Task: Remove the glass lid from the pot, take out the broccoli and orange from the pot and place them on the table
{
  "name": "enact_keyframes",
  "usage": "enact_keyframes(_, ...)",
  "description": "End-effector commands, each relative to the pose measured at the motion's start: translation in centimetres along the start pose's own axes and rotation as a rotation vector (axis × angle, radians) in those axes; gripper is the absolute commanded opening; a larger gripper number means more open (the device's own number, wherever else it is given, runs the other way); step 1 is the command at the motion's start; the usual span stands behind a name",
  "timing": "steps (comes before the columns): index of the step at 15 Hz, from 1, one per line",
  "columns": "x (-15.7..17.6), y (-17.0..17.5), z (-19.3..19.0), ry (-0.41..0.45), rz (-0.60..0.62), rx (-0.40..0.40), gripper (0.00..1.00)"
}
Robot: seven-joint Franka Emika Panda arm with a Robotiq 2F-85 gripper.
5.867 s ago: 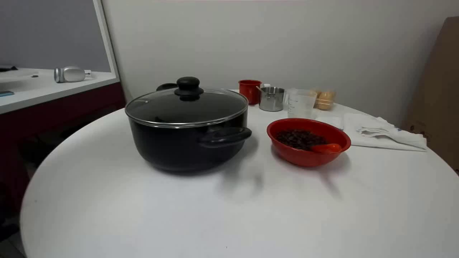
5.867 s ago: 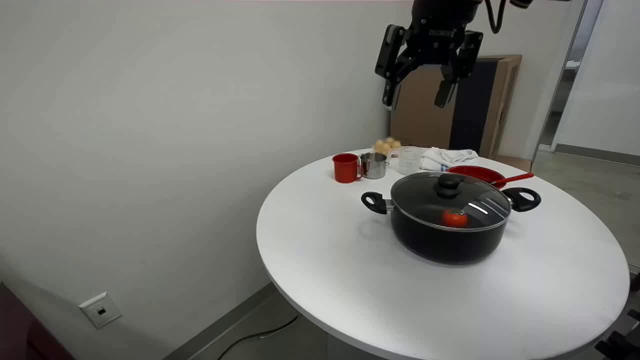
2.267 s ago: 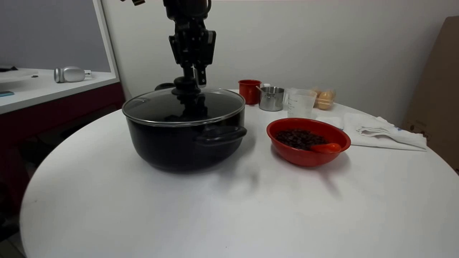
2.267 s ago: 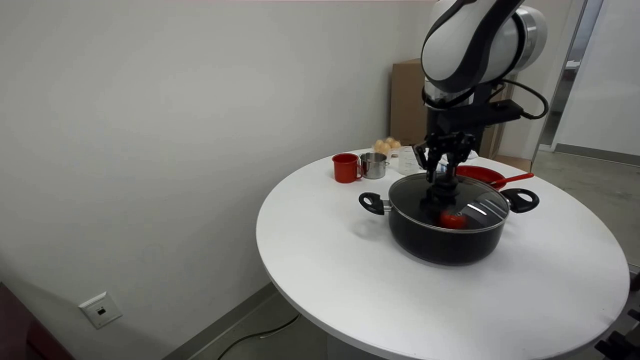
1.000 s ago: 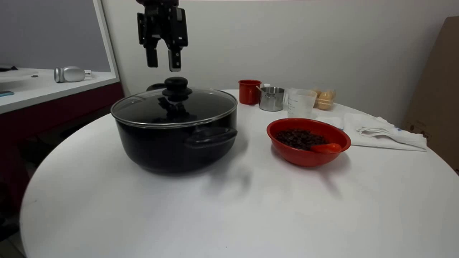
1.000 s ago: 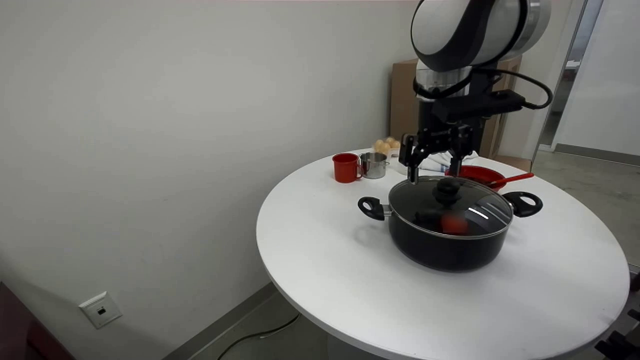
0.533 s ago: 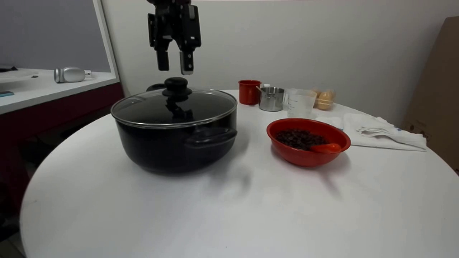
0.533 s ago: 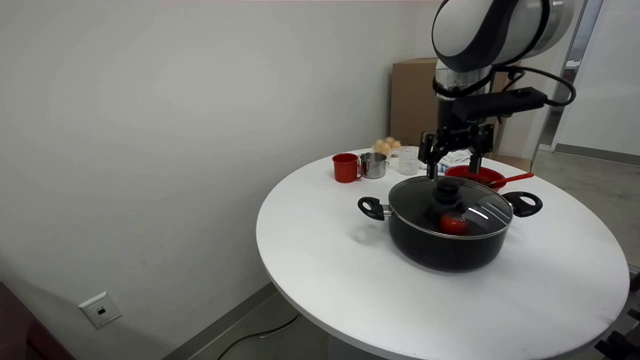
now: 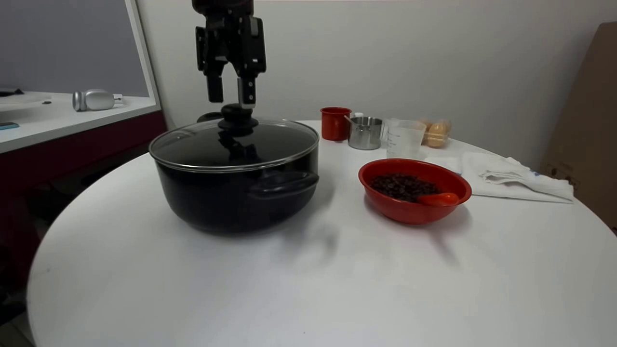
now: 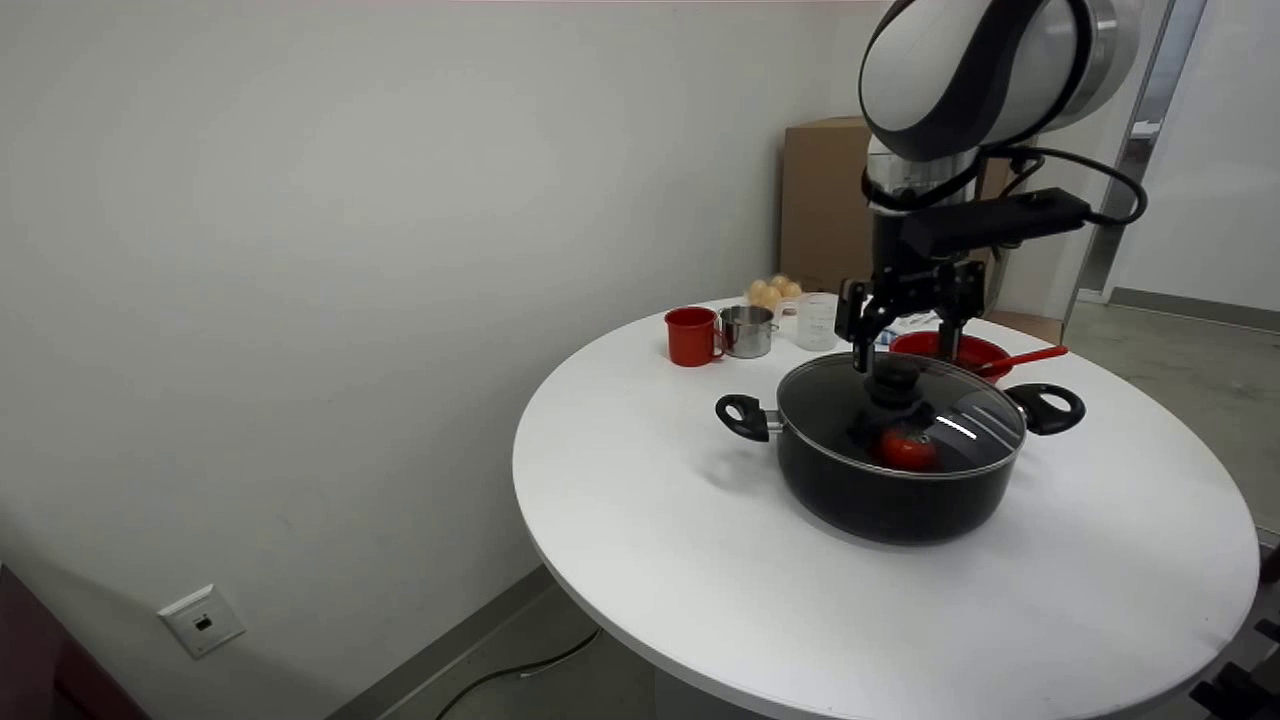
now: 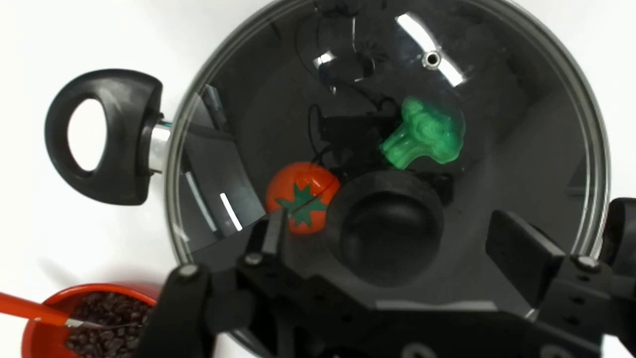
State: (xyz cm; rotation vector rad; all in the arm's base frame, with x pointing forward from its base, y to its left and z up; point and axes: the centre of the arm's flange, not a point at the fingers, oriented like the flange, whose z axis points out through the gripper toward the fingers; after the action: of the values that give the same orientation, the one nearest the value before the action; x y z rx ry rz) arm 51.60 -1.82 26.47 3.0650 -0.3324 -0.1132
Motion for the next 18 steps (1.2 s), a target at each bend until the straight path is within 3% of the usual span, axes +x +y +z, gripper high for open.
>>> enact_keyframes(1, 0.2, -1.4, 1.1, 0.036, -0.021, -0.020, 0.74)
enact_keyframes(7, 0.7, -1.8, 0.9, 0.092, -0.053, -0.047, 0.29)
enact_keyframes(13, -0.2, -2.7, -1.6, 0.104, -0.072, -0.009, 0.26)
enact_keyframes(18, -1.4, -4.5, -7.1, 0.162, -0.099, 0.040, 0.26)
